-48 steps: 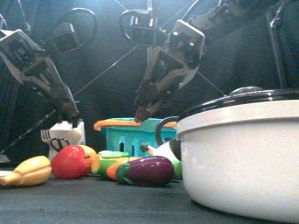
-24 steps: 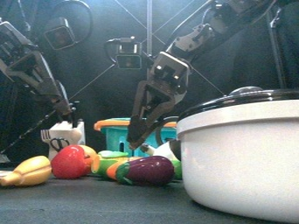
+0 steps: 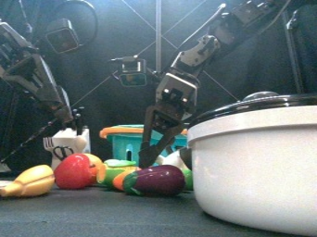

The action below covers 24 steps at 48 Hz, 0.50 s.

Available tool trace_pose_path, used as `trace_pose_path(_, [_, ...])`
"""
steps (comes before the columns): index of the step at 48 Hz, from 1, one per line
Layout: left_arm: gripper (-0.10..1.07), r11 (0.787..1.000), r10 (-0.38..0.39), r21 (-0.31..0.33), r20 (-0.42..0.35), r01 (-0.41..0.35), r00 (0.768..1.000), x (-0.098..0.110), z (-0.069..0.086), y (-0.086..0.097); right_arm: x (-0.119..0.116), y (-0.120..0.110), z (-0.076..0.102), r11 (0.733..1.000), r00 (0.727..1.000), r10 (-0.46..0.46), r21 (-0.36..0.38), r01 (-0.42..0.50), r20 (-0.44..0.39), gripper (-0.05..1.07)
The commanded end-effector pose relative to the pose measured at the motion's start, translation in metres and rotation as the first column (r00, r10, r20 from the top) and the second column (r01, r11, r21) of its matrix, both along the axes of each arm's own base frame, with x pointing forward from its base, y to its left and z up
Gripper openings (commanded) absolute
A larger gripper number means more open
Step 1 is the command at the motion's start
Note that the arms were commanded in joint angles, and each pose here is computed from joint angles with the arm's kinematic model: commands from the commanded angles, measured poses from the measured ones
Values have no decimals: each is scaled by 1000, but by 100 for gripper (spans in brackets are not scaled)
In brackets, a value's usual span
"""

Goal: Place carrot into pan

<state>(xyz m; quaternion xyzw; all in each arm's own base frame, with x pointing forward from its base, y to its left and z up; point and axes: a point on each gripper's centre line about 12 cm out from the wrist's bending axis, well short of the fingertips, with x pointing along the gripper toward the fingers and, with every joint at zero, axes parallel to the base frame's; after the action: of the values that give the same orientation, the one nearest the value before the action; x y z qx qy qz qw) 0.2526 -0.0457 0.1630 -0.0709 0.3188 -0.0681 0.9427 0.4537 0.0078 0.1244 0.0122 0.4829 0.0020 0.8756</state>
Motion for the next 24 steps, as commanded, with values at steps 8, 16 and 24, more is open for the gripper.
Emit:
trace_pose_path(8, [83, 1000, -6, -6, 8, 6, 1000, 1, 2, -2, 8, -4, 11, 1000, 999, -16, 11, 16, 34, 80])
trace_pose_path(16, [83, 1000, -4, -6, 8, 4, 1000, 1, 2, -1, 6, -3, 10, 1000, 1000, -22, 20, 21, 10, 80])
trace_pose_path(24, [83, 1000, -6, -6, 8, 6, 1000, 1, 2, -2, 6, -2, 1, 1000, 1000, -18, 19, 19, -11, 80])
